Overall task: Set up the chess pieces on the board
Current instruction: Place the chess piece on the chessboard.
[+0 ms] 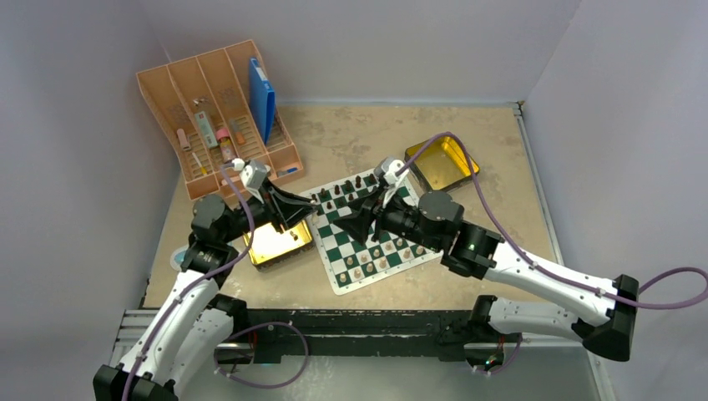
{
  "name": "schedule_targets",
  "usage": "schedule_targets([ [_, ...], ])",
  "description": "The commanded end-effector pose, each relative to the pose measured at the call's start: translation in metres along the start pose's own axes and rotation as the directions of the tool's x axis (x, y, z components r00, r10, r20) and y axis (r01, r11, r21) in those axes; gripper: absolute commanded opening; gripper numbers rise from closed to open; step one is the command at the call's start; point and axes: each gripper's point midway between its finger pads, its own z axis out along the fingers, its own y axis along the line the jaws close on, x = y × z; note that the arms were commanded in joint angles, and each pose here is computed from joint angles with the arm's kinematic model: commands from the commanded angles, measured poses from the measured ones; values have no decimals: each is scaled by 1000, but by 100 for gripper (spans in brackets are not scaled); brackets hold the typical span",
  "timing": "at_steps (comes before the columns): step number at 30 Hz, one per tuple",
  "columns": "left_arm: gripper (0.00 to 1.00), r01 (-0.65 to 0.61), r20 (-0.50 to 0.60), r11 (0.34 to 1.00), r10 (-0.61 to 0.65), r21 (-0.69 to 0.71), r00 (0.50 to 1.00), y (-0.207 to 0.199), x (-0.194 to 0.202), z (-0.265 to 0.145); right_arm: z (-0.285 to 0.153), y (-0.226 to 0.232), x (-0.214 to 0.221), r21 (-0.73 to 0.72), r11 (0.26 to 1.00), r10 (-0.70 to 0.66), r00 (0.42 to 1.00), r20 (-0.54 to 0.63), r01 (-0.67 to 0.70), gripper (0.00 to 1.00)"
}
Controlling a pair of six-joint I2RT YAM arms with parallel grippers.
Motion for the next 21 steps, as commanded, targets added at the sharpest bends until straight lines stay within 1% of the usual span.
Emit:
schedule_targets([
  [1, 0, -67, 126, 983, 46, 169, 991, -33, -31, 2, -6, 0, -17, 1, 1000, -10, 995, 104, 10, 58],
  [4, 0, -47, 133, 976, 18, 212, 991, -46, -38, 4, -5, -6, -27, 28, 999, -48, 985, 167, 44, 58],
  [6, 0, -32, 141, 975, 0, 221, 990, -52, -42, 3, -5, -4, -39, 24, 999, -47, 974, 224, 43, 58],
  [8, 0, 9, 155, 976, -44, 217, 987, -53, -45, 2, -2, 1, -48, 2, 998, -57, 963, 262, 58, 57],
  [12, 0, 48, 146, 969, -85, 244, 986, -59, -48, 1, 13, 6, -46, -29, 992, -108, 960, 260, 119, 47],
  [16, 0, 61, 153, 972, -97, 225, 983, -55, -47, 2, 27, 26, -32, -156, 972, -131, 960, 247, 173, 47],
  [21, 0, 81, 146, 968, -118, 239, 982, -53, -47, 6, 37, 32, -28, -189, 965, -128, 958, 255, 179, 47],
])
